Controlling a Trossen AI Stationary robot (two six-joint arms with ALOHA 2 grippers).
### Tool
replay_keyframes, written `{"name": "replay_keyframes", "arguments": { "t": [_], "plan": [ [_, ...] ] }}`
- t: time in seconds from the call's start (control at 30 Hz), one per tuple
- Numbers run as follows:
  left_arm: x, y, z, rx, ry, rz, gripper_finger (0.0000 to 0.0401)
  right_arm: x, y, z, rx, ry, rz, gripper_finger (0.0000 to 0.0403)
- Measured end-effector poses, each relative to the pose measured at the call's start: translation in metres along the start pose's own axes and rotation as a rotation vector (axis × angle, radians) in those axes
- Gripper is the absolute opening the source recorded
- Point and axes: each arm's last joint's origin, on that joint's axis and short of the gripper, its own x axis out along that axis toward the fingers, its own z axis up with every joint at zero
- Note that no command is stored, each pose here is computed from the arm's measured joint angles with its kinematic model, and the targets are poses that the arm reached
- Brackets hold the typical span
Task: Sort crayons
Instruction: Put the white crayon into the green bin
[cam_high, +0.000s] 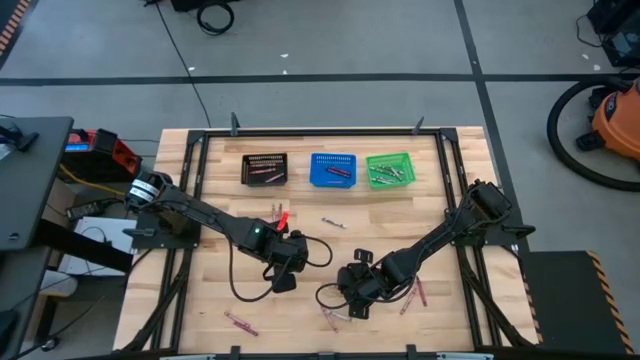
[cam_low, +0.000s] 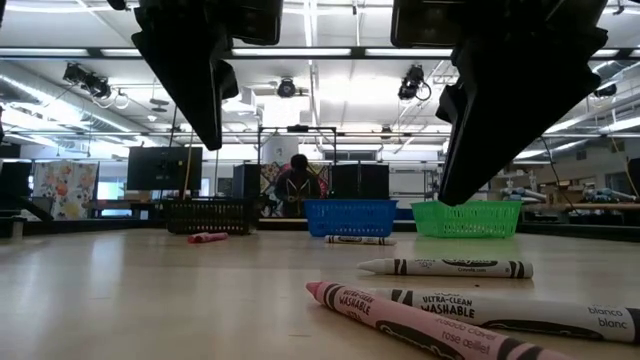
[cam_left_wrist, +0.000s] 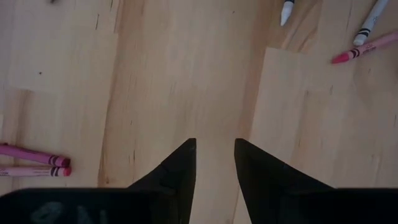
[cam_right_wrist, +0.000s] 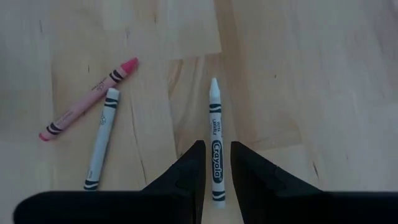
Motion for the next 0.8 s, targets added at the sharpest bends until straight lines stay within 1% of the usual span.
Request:
{"name": "replay_keyframes", "arguments": {
  "t": [0.27,0.33,0.5,0.63,0.8],
  "plan": [
    [0.000,-0.001,0.002,-0.002,-0.017,-0.010,0.0121,0.011,-0.005,-0.011,0.041,-0.008,0.014,0.0082],
    [0.000,-0.001,0.002,-0.002,-0.017,-0.009,0.0121,0.012,-0.006,-0.014,0.040,0.003,0.002,0.0082],
    [0.000,0.000,0.002,0.003,-0.014,-0.007,0.0121,0.012,-0.005,-0.014,0.042,0.005,0.020,0.0082],
    [0.000,0.003,0.000,0.026,0.011,0.010,0.0121,0.012,-0.005,-0.014,0.040,0.010,0.035,0.0082],
    [0.000,0.009,-0.003,0.020,0.056,0.037,0.0121,0.012,-0.004,-0.014,0.041,0.022,0.046,0.0082]
  ]
}}
